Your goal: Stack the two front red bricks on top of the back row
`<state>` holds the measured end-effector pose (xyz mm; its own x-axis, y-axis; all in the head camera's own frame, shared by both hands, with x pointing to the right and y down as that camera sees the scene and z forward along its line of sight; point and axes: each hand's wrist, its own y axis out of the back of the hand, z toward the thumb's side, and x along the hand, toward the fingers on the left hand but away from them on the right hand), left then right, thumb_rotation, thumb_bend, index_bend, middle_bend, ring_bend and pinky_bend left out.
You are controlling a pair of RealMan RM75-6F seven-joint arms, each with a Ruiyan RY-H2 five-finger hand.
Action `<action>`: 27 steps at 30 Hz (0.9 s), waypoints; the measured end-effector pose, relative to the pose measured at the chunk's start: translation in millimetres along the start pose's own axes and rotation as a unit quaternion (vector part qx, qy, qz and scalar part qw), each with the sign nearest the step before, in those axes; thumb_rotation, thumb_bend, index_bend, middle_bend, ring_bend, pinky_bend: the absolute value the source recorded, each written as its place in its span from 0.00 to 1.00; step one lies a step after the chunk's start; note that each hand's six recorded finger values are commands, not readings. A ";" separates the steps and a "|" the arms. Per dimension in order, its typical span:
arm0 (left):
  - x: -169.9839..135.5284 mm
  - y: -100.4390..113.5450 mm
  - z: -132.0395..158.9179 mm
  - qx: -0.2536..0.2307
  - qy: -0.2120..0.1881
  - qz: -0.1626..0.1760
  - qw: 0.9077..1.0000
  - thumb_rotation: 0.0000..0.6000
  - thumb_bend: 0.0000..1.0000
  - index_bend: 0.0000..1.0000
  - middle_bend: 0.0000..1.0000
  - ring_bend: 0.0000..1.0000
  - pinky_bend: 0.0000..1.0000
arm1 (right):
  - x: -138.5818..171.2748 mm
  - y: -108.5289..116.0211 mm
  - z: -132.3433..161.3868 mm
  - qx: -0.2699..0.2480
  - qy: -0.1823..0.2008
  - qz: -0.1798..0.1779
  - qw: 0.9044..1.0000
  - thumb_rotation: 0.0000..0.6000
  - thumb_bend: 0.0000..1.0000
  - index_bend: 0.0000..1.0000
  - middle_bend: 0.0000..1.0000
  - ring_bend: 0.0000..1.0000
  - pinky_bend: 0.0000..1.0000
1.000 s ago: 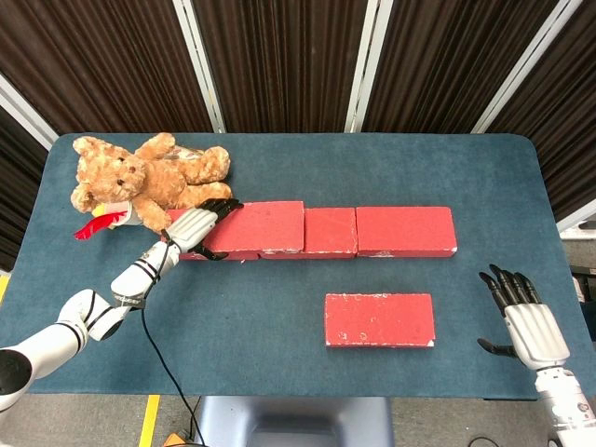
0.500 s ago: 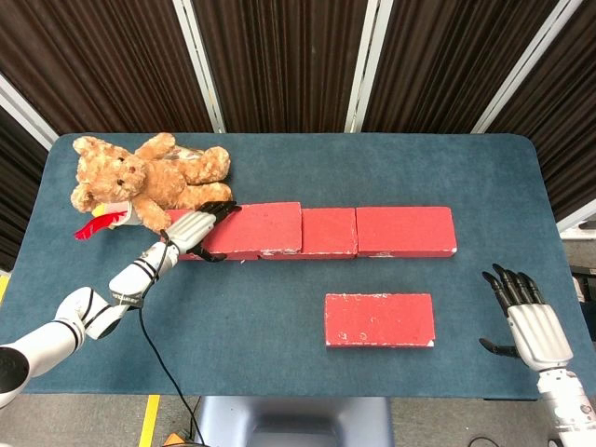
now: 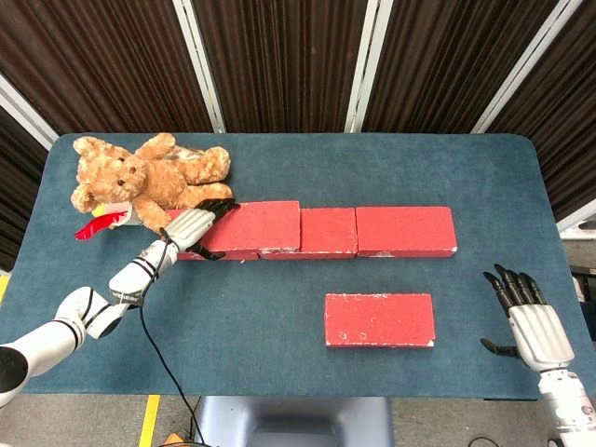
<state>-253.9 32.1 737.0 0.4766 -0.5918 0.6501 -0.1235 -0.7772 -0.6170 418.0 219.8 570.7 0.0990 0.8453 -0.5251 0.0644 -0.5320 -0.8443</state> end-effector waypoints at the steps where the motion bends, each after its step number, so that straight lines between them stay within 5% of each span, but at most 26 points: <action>1: 0.0 0.2 -0.5 0.000 0.002 0.000 1.000 1.00 0.22 0.00 0.00 0.00 0.00 | 0.1 0.3 -0.1 0.000 0.000 -0.001 1.000 1.00 0.13 0.00 0.00 0.00 0.00; 19: -12.1 8.0 14.6 0.004 -0.029 0.020 0.999 1.00 0.23 0.00 0.00 0.00 0.00 | 0.9 2.0 1.9 -0.004 0.006 -0.006 1.000 1.00 0.13 0.00 0.00 0.00 0.00; 27: -74.2 -3.1 16.4 0.036 -0.053 0.046 0.997 1.00 0.23 0.00 0.00 0.00 0.00 | -7.7 -11.6 24.7 -0.009 0.053 0.019 0.998 1.00 0.13 0.00 0.00 0.00 0.00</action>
<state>-274.7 81.9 683.5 0.5562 -0.6315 0.5402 -0.1097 -0.7002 -0.7055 392.0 220.7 581.9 0.2060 0.8155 -0.5409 0.0769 -0.5645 -0.8219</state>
